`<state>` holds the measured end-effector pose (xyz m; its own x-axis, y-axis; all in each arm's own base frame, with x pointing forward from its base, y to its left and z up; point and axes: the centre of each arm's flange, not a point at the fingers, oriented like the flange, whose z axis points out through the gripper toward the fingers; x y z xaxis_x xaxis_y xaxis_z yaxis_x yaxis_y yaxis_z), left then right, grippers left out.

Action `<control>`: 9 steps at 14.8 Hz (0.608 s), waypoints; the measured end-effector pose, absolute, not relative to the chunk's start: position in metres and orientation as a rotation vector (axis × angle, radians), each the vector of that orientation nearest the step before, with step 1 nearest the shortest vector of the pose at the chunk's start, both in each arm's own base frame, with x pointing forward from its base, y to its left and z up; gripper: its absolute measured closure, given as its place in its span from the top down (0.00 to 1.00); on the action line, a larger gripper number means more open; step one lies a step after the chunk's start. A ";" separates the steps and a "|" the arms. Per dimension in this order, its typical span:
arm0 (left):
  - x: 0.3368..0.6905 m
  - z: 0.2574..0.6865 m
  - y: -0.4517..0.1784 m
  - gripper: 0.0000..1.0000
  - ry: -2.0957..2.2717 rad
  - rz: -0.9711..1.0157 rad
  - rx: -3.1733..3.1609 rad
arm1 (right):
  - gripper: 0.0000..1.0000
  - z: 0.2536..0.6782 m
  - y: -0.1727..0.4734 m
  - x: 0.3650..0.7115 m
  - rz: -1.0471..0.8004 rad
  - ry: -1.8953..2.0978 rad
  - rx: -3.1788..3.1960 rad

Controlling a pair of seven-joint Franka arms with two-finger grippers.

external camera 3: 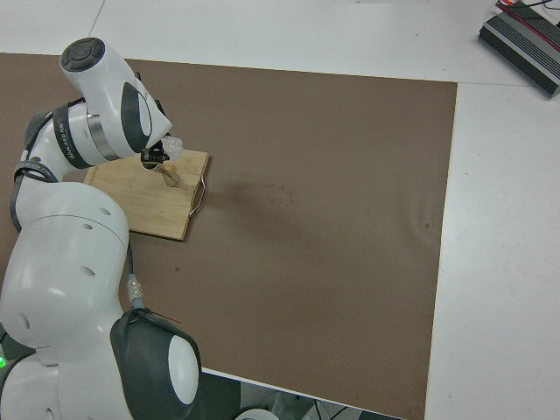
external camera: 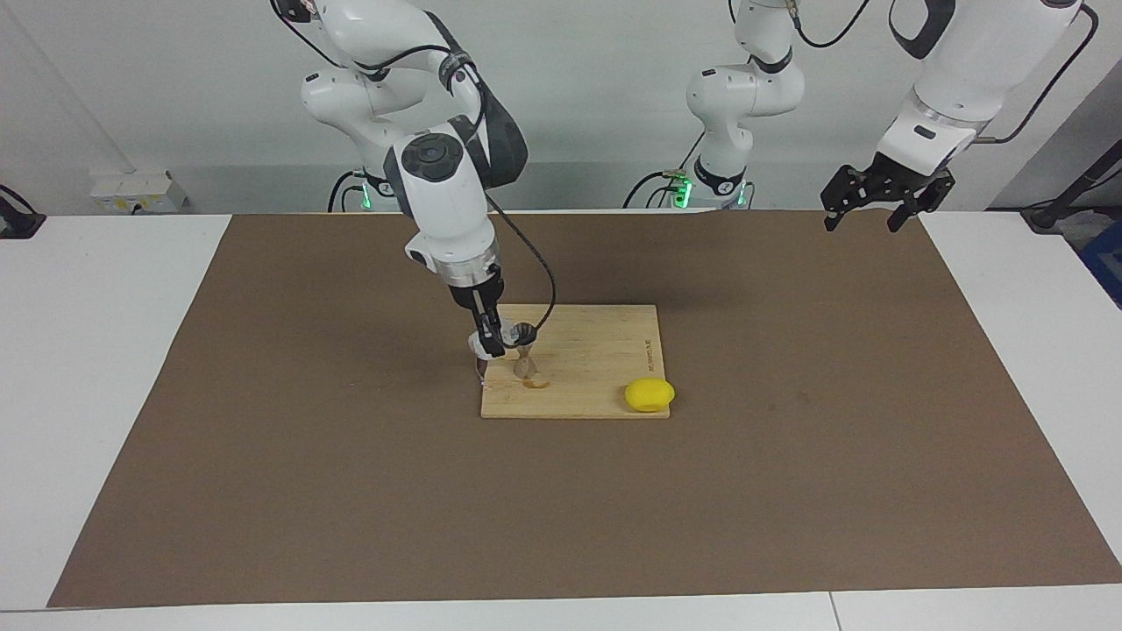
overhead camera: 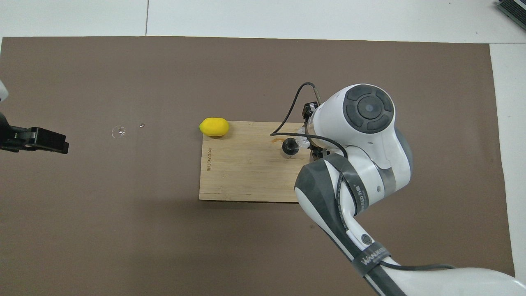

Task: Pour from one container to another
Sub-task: 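Tilt the clear glass with the right gripper to pour into the cup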

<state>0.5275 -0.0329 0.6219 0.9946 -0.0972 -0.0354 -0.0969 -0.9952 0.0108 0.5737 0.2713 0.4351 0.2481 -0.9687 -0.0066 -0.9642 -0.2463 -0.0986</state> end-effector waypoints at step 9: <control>0.527 0.622 -0.033 1.00 -0.152 -0.057 3.128 | 0.51 0.435 0.288 0.563 -0.258 1.782 -2.581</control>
<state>0.5275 -0.0329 0.6218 0.9946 -0.0973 -0.0358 -0.0970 -0.9952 0.0108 0.5628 0.2880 0.4348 0.3454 -0.9284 0.1370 -0.9292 -0.3588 -0.0889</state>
